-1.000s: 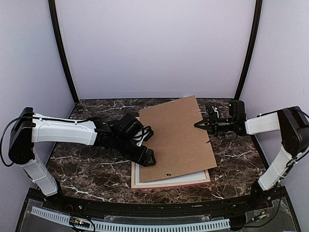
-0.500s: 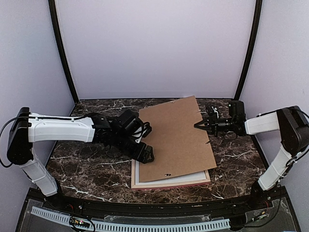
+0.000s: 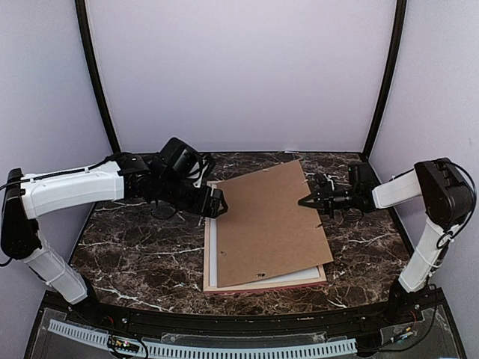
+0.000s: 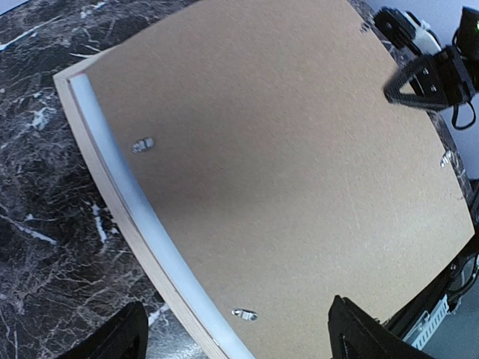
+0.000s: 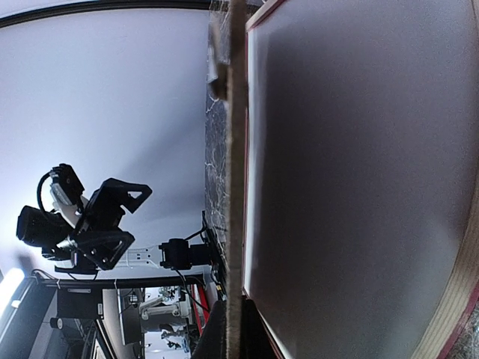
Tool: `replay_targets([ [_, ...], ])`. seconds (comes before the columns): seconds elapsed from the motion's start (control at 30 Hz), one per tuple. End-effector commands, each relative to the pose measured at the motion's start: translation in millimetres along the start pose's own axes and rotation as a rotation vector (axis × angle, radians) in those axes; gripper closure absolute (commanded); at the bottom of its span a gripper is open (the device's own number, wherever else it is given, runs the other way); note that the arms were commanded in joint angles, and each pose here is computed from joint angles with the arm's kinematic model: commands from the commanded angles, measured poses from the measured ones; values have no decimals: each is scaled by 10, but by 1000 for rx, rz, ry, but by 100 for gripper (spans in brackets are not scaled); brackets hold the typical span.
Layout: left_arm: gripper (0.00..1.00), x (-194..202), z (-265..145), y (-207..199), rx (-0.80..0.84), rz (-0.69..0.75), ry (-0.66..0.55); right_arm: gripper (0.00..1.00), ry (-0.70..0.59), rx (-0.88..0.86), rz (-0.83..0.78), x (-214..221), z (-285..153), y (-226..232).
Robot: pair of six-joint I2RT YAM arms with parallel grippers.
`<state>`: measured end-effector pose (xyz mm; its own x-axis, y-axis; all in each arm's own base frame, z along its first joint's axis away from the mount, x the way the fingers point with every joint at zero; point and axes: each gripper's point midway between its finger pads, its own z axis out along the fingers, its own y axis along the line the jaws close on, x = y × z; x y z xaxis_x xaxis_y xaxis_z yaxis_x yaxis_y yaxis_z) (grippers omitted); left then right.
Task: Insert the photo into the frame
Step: Adjust the fastener on the backboard, then place the backboard on the frame body.
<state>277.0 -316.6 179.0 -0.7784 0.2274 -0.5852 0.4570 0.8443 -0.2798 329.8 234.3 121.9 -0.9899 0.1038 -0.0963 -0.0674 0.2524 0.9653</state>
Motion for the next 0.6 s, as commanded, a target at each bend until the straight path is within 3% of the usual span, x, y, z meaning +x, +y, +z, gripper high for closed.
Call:
replay_targets([
  [0.0,13,-192,-189,172,-23,-49,-74,100,22,-64,-88,-70,2,175],
  [0.57,13,-36,49,308,-47,-63,-21,100,21,-79,-80,-98,27,165],
])
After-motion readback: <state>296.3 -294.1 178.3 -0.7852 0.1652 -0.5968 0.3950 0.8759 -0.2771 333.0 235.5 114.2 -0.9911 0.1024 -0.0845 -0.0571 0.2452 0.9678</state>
